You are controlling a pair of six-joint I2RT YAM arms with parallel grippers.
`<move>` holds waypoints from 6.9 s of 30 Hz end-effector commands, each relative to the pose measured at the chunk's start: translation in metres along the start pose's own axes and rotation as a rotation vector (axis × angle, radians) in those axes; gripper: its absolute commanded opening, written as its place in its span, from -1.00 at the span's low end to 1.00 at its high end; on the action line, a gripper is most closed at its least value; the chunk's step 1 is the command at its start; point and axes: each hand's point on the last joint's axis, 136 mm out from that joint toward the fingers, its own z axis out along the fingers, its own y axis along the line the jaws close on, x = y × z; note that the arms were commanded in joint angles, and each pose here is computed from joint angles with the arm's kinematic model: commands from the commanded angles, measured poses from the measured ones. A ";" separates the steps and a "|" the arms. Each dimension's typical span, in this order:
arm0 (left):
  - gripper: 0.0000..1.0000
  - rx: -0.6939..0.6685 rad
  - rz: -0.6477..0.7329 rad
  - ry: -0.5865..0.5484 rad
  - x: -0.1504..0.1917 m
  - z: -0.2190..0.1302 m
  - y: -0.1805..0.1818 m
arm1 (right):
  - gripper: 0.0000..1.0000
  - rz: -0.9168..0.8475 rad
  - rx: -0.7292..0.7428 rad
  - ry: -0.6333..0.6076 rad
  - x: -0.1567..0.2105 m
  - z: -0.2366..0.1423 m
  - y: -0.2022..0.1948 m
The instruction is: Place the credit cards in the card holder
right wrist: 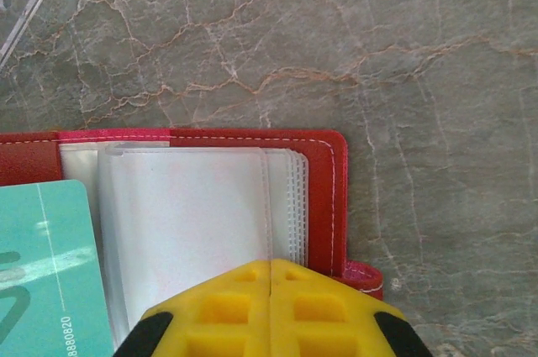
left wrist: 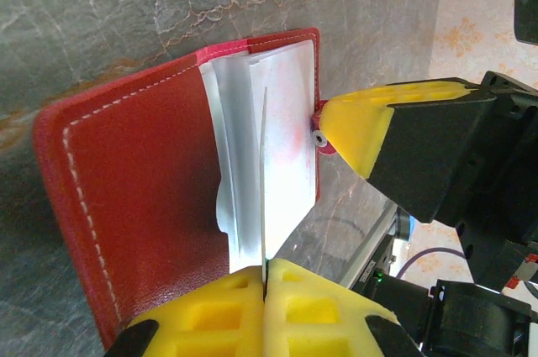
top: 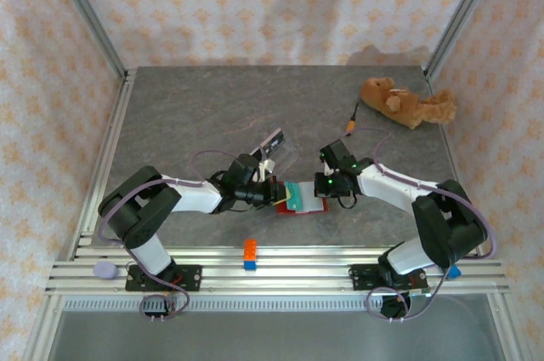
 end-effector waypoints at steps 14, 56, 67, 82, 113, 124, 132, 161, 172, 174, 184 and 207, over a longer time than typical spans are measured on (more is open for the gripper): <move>-1.00 -0.127 -0.059 -0.010 0.001 -0.002 0.031 | -1.00 -0.023 0.003 0.012 0.007 0.002 -0.003; -1.00 0.000 -0.192 -0.040 0.002 0.015 0.033 | -0.69 -0.022 -0.036 -0.011 0.008 -0.005 0.002; -1.00 -0.104 -0.216 -0.033 0.010 0.009 0.055 | -0.71 -0.033 -0.029 -0.006 0.011 -0.006 0.000; -1.00 -0.201 -0.270 -0.029 0.016 0.002 0.061 | -1.00 -0.006 0.209 -0.078 -0.006 -0.029 -0.035; -1.00 -0.350 -0.003 -0.040 0.005 -0.055 -0.006 | 0.15 0.155 -0.132 0.191 0.039 -0.007 -0.011; -1.00 -0.338 -0.076 -0.028 0.031 -0.053 0.018 | -0.07 0.164 -0.250 0.258 0.056 0.002 0.007; -1.00 -0.376 -0.121 -0.073 0.042 -0.068 0.040 | -0.11 0.139 -0.236 0.213 0.046 -0.009 0.012; -1.00 -0.736 0.124 -0.547 -0.032 -0.309 -0.005 | 0.29 -0.542 -0.081 -0.291 -0.023 0.023 0.190; -1.00 -0.655 0.096 -0.523 -0.027 -0.292 0.003 | -0.04 -0.487 0.116 -0.393 -0.064 0.067 0.191; -1.00 -0.599 0.089 -0.507 -0.027 -0.281 0.001 | -0.09 -0.468 0.148 -0.397 -0.075 0.069 0.188; -1.00 -0.334 0.047 -0.409 -0.023 -0.231 -0.012 | 0.06 -0.481 0.074 -0.316 -0.092 0.060 0.173; -1.00 -0.145 0.050 -0.222 -0.001 -0.105 -0.050 | 0.39 -0.077 0.090 0.088 0.005 -0.039 0.008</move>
